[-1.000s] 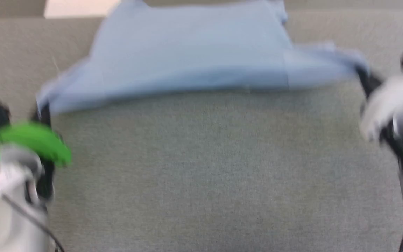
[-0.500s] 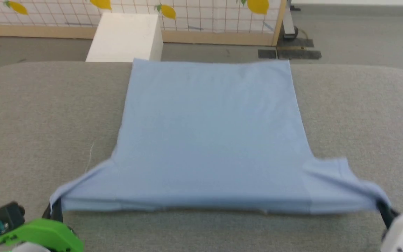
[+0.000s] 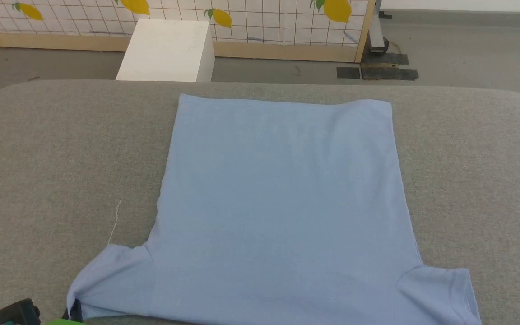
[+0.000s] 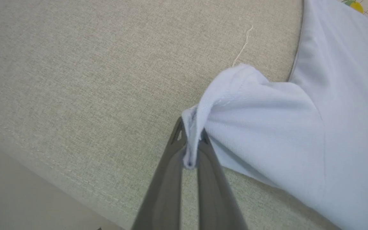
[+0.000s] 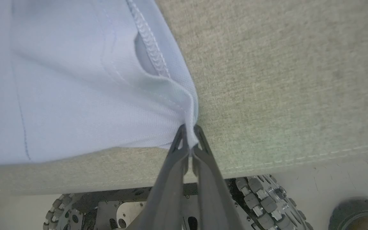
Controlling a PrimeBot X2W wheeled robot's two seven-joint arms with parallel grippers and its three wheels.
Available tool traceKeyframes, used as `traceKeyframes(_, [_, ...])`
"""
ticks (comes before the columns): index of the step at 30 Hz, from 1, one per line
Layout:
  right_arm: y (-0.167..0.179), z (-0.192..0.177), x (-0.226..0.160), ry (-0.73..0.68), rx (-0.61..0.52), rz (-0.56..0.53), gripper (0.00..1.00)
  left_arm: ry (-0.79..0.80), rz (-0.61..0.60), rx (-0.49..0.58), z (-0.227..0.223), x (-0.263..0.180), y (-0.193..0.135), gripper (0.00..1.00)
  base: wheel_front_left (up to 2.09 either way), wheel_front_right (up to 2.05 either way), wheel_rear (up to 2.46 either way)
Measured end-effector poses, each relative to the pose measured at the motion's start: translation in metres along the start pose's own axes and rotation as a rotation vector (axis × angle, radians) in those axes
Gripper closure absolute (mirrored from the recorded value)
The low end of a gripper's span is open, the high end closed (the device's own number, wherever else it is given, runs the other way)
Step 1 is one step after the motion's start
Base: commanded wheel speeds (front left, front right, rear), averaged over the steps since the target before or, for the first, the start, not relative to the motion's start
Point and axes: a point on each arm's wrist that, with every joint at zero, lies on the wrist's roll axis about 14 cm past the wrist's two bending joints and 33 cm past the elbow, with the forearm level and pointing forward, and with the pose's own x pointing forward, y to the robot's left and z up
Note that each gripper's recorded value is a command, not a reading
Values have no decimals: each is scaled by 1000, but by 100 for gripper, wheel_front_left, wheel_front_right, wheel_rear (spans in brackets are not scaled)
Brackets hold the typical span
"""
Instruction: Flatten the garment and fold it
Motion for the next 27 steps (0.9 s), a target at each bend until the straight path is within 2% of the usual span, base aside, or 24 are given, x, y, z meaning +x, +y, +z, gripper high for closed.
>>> traceKeyframes(4, [4,-3,8,-15,2,16,100,19,3,-1,-8,1,0,100,0,0,0])
traceKeyframes(5, [4,-3,9,-23,2,16,85,19,2,-2,-9,1,-1,100,0,0,0])
traceKeyframes(6, [4,-3,10,-27,1,16,39,14,-2,-3,-9,0,-1,100,0,0,0])
traceKeyframes(7, [5,-2,11,-36,-1,17,0,15,-7,-3,-9,0,-2,100,0,0,0])
traceKeyframes(11, [13,13,11,-104,-17,34,0,12,-32,0,-10,-2,-8,100,0,0,0])
traceKeyframes(14, [30,43,7,-225,-56,68,0,7,-46,-2,-10,-4,-11,100,0,0,0])
traceKeyframes(24, [103,172,-29,-772,-218,183,0,-29,-93,0,-5,-13,-27,100,0,0,0])
traceKeyframes(27, [129,207,-34,-879,-252,230,0,-53,-104,-3,1,-14,-31,100,0,0,0])
